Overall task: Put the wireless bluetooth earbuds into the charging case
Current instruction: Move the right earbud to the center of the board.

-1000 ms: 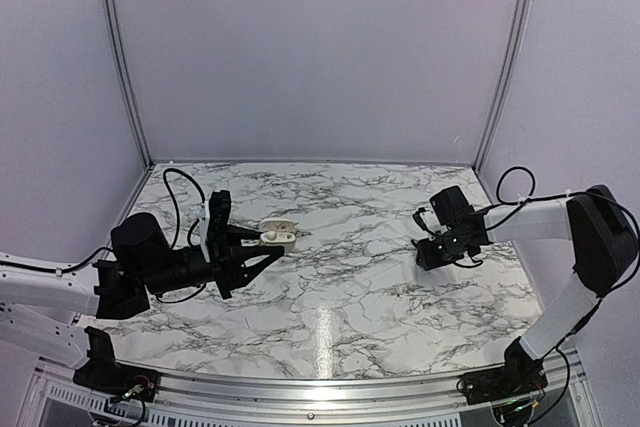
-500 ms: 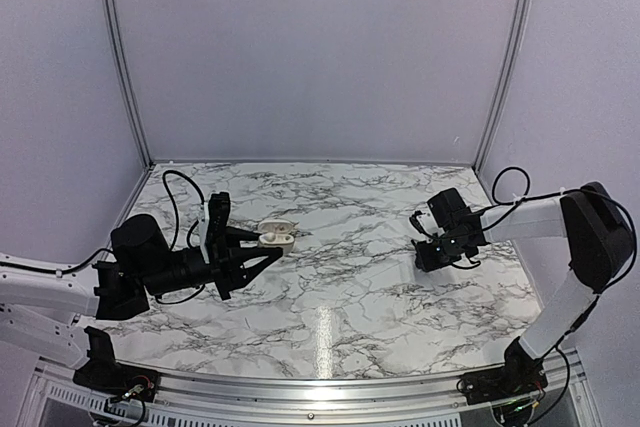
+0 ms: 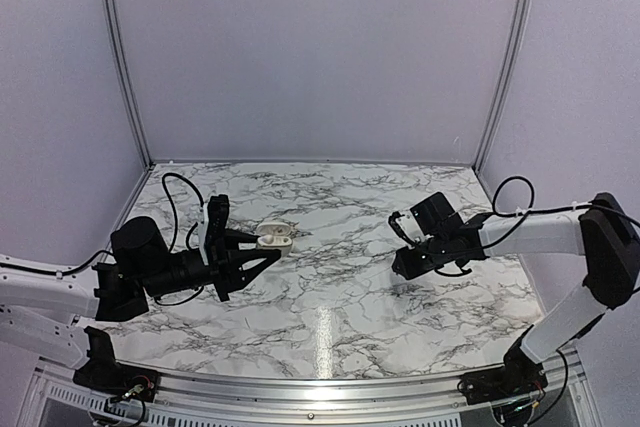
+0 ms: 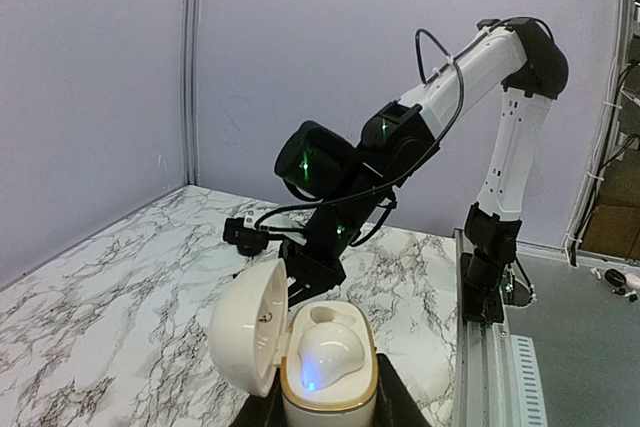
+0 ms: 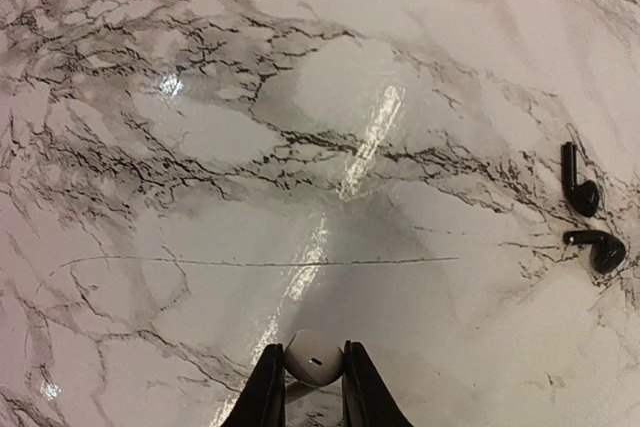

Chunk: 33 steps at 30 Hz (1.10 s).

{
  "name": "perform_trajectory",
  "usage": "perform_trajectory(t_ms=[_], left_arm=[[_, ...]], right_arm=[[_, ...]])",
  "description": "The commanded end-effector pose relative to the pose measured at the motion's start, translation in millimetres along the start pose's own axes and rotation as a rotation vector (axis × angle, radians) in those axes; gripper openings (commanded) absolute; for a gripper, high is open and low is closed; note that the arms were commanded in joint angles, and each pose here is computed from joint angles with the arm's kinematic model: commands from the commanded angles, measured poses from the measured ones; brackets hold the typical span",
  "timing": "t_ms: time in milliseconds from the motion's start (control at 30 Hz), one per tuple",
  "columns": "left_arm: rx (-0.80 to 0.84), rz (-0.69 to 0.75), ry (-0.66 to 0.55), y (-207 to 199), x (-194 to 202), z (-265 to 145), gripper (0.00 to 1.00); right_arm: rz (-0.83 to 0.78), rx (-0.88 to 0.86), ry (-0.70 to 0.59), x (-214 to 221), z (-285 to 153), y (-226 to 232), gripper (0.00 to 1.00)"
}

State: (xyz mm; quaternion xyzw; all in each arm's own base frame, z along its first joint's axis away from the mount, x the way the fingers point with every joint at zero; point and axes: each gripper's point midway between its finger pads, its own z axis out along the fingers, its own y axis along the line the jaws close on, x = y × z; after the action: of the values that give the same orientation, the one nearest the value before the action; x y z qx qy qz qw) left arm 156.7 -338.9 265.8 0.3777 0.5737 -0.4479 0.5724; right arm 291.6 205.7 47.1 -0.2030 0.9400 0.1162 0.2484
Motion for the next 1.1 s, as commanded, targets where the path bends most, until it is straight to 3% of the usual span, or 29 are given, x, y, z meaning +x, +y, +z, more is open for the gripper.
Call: perform_trajectory(t_ms=[0, 200, 633, 733, 900, 1067], left_arm=[[-0.013, -0.005, -0.041, 2.7, -8.9, -3.6, 0.0], [-0.016, -0.007, -0.044, 3.1, -10.4, -3.6, 0.0], [-0.023, -0.02, -0.043, 4.5, -8.8, -5.5, 0.0], [-0.027, -0.018, -0.046, 4.8, -9.3, -7.0, 0.0], [-0.035, -0.019, -0.053, 5.4, -10.7, -10.0, 0.0], [-0.038, -0.021, -0.053, 5.7, -10.8, -11.2, 0.0]], right_arm=[[-0.017, -0.04, -0.1, -24.7, -9.9, 15.4, 0.14], [-0.042, 0.033, -0.011, -6.8, 9.7, 33.1, 0.14], [0.025, 0.039, 0.041, 25.3, 25.5, 83.5, 0.15], [0.03, 0.042, 0.043, 25.9, 28.6, 86.9, 0.21], [0.0, 0.043, 0.02, 12.4, 23.5, 90.0, 0.37], [-0.054, 0.013, 0.03, 3.3, 21.9, 91.0, 0.41]])
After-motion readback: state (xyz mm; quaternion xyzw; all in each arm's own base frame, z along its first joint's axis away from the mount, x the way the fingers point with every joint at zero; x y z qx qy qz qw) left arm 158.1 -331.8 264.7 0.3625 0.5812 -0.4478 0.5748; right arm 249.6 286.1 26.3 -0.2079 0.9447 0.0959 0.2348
